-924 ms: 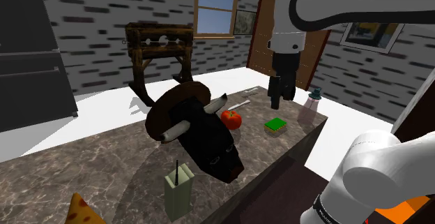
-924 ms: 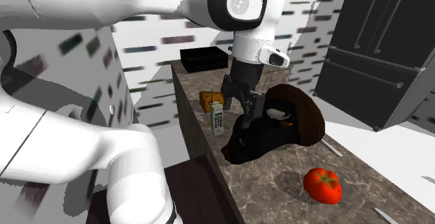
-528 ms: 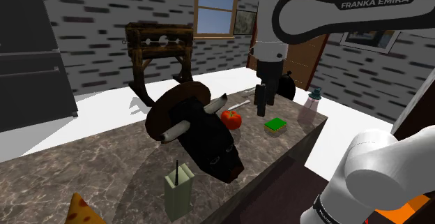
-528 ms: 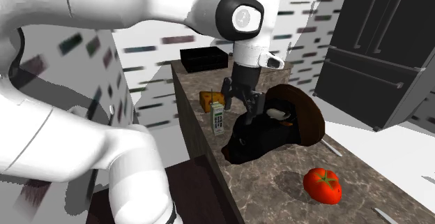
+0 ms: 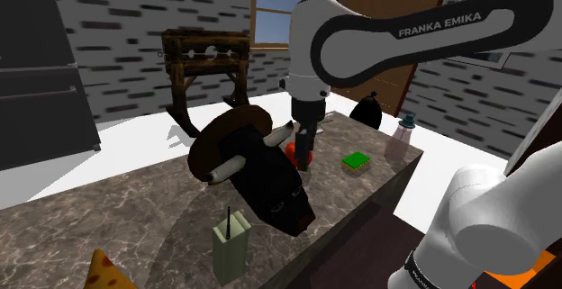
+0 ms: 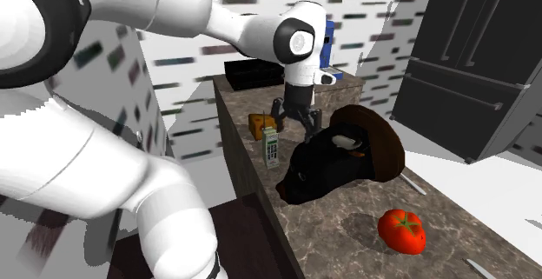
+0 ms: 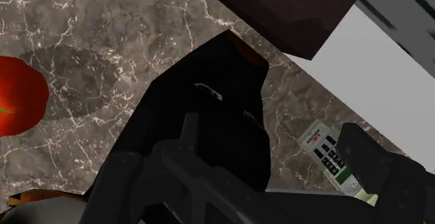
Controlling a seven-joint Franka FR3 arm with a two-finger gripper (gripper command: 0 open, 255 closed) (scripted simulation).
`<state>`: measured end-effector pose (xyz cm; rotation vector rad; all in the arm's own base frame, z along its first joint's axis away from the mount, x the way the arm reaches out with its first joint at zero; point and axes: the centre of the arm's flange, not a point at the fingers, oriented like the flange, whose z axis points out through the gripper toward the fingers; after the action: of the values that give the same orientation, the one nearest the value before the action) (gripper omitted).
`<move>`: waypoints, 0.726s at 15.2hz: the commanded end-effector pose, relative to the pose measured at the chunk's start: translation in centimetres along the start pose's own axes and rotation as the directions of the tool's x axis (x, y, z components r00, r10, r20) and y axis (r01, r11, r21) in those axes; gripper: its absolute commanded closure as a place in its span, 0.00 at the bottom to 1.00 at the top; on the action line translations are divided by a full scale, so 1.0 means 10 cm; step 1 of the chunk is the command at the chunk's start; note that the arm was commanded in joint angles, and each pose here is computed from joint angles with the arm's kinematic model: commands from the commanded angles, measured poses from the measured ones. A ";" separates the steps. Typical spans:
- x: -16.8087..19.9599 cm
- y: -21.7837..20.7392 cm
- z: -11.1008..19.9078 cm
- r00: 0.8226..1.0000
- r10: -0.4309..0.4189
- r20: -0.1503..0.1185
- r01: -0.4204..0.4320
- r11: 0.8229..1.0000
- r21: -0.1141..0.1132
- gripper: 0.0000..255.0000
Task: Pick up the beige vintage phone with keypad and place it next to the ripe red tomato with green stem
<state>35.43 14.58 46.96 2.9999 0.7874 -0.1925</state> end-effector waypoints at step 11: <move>0.84 -1.24 0.48 0.900 -0.434 -0.047 0.430 0.900 -0.074 0.00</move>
<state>36.02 27.80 41.59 2.7662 1.3782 -0.0928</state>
